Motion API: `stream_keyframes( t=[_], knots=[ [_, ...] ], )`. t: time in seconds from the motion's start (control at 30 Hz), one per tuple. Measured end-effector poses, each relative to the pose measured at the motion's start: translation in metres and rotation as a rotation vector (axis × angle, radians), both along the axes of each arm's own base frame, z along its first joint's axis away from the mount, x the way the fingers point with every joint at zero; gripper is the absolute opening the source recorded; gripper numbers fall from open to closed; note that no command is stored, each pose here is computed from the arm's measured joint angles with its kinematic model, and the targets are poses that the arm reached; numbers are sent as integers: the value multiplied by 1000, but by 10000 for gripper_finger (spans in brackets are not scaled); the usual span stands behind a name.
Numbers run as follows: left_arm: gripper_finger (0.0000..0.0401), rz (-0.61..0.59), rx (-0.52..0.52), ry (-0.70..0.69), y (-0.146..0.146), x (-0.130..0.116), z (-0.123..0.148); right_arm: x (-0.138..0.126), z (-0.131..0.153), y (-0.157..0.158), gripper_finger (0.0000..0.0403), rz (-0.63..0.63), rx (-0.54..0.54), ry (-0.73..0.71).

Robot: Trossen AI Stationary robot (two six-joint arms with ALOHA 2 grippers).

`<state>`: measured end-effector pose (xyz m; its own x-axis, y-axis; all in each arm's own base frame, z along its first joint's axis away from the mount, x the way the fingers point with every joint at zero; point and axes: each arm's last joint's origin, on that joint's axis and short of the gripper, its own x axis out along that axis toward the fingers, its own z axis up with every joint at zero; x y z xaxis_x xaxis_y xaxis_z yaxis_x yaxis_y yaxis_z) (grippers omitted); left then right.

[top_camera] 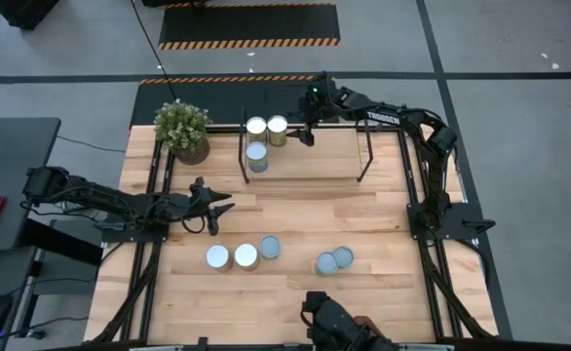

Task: Pick and place cans onto a shelf
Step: Put the top green can on the shelf

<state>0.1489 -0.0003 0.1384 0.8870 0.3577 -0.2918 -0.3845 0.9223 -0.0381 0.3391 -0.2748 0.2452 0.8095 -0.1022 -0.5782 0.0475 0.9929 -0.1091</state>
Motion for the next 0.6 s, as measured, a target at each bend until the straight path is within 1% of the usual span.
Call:
stream_keyframes(
  t=[0.23,0.37,0.47,0.6],
  knots=[
    [142,-4,13,5,0,0,0,-2,-3,2,373,-9,29,28],
    [142,-5,16,6,0,0,0,-1,-7,0,373,-46,-17,23],
    [142,-4,14,5,0,0,0,-7,-10,-6,373,-17,39,-18],
    [142,-4,15,3,0,0,0,-13,-14,-9,373,-25,68,-19]
  ],
)
